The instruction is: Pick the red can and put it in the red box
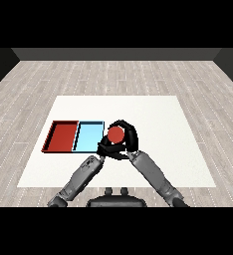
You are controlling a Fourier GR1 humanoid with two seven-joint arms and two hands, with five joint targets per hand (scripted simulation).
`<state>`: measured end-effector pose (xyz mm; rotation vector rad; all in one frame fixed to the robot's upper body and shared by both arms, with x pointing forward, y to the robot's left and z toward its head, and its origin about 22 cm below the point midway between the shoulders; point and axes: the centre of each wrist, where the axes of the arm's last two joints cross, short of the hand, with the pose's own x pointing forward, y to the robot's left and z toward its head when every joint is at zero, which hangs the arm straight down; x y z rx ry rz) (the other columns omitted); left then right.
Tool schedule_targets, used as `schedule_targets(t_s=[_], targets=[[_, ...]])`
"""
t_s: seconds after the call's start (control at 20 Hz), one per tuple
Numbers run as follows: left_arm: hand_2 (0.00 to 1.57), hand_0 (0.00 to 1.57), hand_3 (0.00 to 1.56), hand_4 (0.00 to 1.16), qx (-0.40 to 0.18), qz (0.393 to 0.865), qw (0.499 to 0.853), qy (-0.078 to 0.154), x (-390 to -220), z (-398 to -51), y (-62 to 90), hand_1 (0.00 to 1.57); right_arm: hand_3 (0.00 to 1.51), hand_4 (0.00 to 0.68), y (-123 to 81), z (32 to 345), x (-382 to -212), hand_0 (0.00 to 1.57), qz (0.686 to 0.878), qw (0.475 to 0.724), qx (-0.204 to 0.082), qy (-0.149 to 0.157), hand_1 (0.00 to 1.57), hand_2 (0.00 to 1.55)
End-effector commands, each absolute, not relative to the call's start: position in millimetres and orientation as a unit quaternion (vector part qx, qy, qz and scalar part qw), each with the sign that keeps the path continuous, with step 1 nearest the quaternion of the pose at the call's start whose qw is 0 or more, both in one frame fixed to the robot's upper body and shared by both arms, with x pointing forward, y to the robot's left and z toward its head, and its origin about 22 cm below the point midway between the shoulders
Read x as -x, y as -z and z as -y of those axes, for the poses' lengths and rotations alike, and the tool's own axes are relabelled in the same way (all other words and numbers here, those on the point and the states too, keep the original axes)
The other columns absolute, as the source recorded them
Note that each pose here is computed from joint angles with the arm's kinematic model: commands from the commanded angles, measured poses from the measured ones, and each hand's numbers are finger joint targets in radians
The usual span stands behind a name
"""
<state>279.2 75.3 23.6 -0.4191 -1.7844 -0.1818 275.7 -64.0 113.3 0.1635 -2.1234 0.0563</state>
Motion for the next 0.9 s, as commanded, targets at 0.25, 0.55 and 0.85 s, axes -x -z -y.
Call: schedule_targets(t_s=[0.25, 0.55, 0.85], targets=[[1.57, 1.57, 1.51, 1.12, 0.125, 0.761, 0.636, 0.011, -276.9, -68.6, -31.2, 1.57, 1.41, 0.625, -106.8, 57.1, -272.1, 1.57, 0.867, 0.489, -0.091, -0.003, 1.57, 1.48], [1.57, 1.57, 1.5, 1.12, 0.114, 0.759, 0.641, 0.018, -281.4, -60.4, -24.0, 1.57, 1.4, 0.635, -94.1, 66.4, -264.0, 1.57, 0.868, 0.49, -0.082, -0.011, 1.57, 1.47], [1.57, 1.57, 1.49, 1.13, 0.111, 0.771, 0.628, 0.004, -282.3, -56.9, -30.5, 1.57, 1.39, 0.63, -108.7, 61.6, -280.8, 1.57, 0.867, 0.49, -0.094, 0.0, 1.57, 1.46]])
